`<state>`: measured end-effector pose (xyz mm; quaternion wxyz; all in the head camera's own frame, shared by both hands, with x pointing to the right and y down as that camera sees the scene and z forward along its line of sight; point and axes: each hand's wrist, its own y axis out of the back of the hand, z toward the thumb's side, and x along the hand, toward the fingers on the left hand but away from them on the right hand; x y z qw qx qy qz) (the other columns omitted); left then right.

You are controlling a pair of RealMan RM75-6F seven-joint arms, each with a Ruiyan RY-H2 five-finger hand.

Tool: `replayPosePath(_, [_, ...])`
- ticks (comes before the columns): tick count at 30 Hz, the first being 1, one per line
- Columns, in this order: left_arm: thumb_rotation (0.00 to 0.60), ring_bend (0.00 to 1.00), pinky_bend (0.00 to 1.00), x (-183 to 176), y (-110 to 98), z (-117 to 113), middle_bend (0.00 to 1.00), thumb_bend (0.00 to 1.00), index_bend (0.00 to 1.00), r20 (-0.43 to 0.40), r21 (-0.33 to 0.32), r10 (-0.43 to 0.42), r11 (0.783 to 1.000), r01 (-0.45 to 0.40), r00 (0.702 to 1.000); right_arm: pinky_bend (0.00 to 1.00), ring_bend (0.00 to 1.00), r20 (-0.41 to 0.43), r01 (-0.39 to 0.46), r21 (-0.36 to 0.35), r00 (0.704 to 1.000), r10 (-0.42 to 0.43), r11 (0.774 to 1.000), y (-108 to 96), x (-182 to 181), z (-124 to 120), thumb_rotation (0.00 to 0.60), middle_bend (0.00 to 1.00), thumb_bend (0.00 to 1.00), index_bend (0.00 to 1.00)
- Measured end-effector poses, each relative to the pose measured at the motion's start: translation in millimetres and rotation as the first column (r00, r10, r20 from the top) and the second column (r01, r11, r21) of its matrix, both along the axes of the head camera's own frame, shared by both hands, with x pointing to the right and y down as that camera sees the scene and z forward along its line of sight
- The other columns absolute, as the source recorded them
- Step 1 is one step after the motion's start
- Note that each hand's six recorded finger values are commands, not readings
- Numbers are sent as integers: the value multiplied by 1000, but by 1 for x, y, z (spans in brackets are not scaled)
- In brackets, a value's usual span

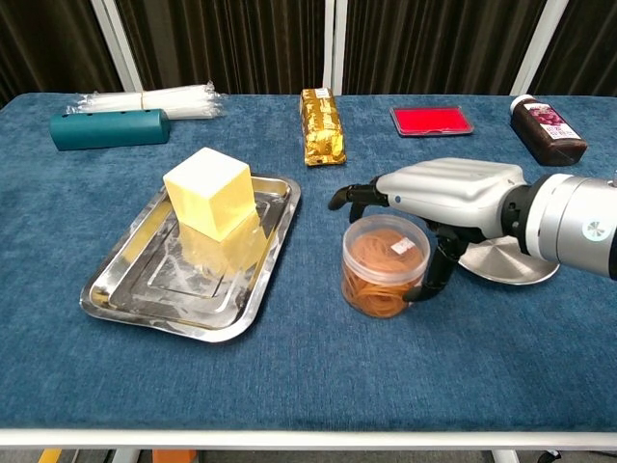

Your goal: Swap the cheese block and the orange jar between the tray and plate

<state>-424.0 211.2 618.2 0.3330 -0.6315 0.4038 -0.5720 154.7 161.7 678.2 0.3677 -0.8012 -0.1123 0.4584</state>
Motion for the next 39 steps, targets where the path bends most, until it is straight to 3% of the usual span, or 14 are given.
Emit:
replayPosePath(2, [600,0,183,-1,1,0,39,0,70,0,-2,-2,1000,2,1000,418,279,5,-5,2,1000,5,1000,-1,0,-1,600,379,179,380])
replayPosePath(9, [600,0,183,-2,4,-1,39,0,70,-13,-7,-15,1000,15,1000,401,285,14,-52,37,999,51,998,-12,13,-15,600,387,186,389])
replayPosePath(15, [600,0,183,-2,5,-3,41,0,70,-34,1,-32,999,32,999,380,285,-28,-170,122,984,175,978,-33,65,-34,600,387,186,391])
replayPosePath(19, [600,0,183,-2,6,-4,43,0,70,-33,6,-31,999,31,999,371,285,-66,-237,111,967,245,965,-31,95,-26,600,386,186,393])
replayPosePath(28, [600,0,183,-3,7,-3,43,0,71,-15,3,-40,999,40,999,322,272,-122,-273,145,949,291,951,-27,126,-7,600,365,200,383])
replayPosePath(31, [600,0,183,-3,7,-2,43,0,70,-14,1,-42,999,42,999,276,208,-124,-282,146,946,300,948,-26,129,-4,600,323,180,322])
replayPosePath(34, [600,0,183,-4,7,-2,43,0,71,-12,4,-43,999,43,999,79,20,-135,-277,116,947,291,954,-23,129,-1,600,109,62,69])
replayPosePath(35, [600,0,183,-4,7,-2,43,0,70,-12,5,-44,999,44,999,25,0,-139,-275,101,948,287,956,-22,129,0,600,47,23,16])
replayPosePath(39, [600,0,183,-4,5,-4,43,0,70,-11,11,-44,999,45,999,0,0,-132,-277,59,950,283,959,-21,129,0,600,0,0,0])
